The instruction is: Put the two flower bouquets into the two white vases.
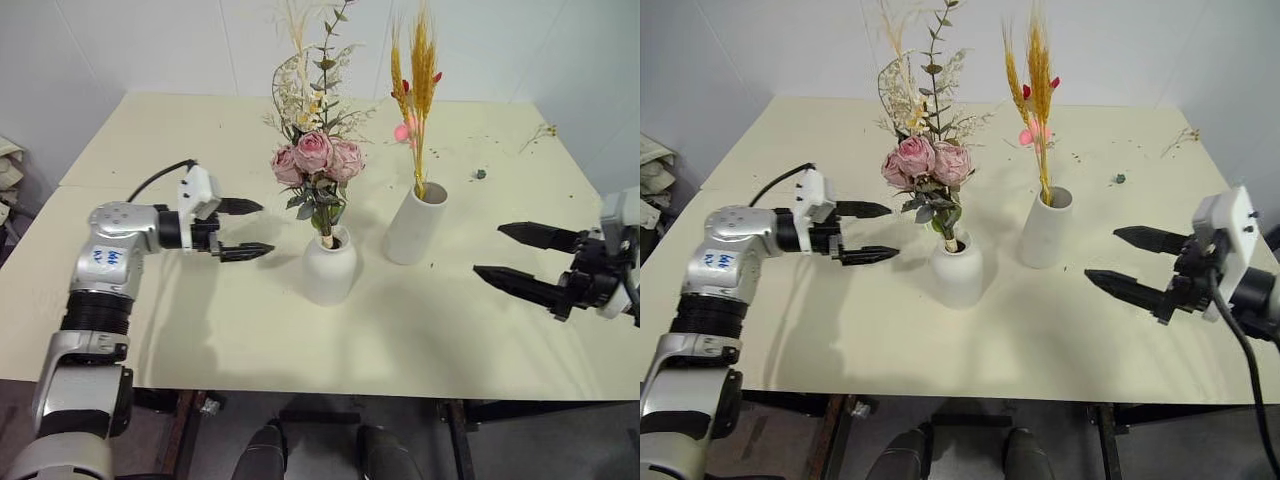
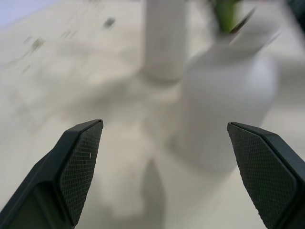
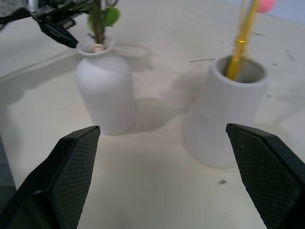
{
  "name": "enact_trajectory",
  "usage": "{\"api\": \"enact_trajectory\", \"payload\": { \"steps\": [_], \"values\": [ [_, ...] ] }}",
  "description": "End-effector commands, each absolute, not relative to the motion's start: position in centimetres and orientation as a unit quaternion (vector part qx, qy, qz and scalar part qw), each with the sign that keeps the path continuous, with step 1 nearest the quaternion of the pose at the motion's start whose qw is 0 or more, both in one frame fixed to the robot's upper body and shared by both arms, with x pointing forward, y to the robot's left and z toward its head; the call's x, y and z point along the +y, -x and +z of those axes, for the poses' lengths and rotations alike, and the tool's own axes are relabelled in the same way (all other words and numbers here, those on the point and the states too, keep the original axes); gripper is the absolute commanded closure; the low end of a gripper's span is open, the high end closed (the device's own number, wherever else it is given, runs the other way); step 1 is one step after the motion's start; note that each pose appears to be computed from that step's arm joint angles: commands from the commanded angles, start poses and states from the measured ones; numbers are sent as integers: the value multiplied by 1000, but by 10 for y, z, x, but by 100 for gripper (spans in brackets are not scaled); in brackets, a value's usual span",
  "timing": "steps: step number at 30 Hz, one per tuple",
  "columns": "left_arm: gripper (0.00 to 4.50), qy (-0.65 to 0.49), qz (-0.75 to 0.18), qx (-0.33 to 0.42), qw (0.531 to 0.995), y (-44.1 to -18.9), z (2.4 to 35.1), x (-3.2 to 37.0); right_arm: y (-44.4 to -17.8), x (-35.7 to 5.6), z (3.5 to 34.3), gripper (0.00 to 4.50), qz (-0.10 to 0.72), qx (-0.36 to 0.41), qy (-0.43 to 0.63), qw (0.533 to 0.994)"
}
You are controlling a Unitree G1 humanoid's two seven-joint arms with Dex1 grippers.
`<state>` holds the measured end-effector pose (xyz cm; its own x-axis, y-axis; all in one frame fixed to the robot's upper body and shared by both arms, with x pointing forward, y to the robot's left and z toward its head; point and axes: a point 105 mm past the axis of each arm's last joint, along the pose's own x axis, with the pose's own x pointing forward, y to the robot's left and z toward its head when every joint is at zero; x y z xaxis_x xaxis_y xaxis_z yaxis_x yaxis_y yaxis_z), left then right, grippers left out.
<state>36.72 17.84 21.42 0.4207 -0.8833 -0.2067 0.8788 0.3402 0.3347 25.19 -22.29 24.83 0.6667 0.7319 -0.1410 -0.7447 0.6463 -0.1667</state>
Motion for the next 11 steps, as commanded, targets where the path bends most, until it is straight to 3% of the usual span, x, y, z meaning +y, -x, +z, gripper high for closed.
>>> {"api": "enact_trajectory", "payload": {
  "steps": [1,5,11],
  "values": [
    [5,-218,-499,-42,837,-370,234,212,-246,-233,260,0,400,28,119,908],
    [5,-200,-490,-92,843,-366,250,233,-244,-245,264,0,383,28,118,916],
    [5,-193,-487,-129,842,-367,261,234,-243,-238,270,0,385,4,114,916]
  ]
}}
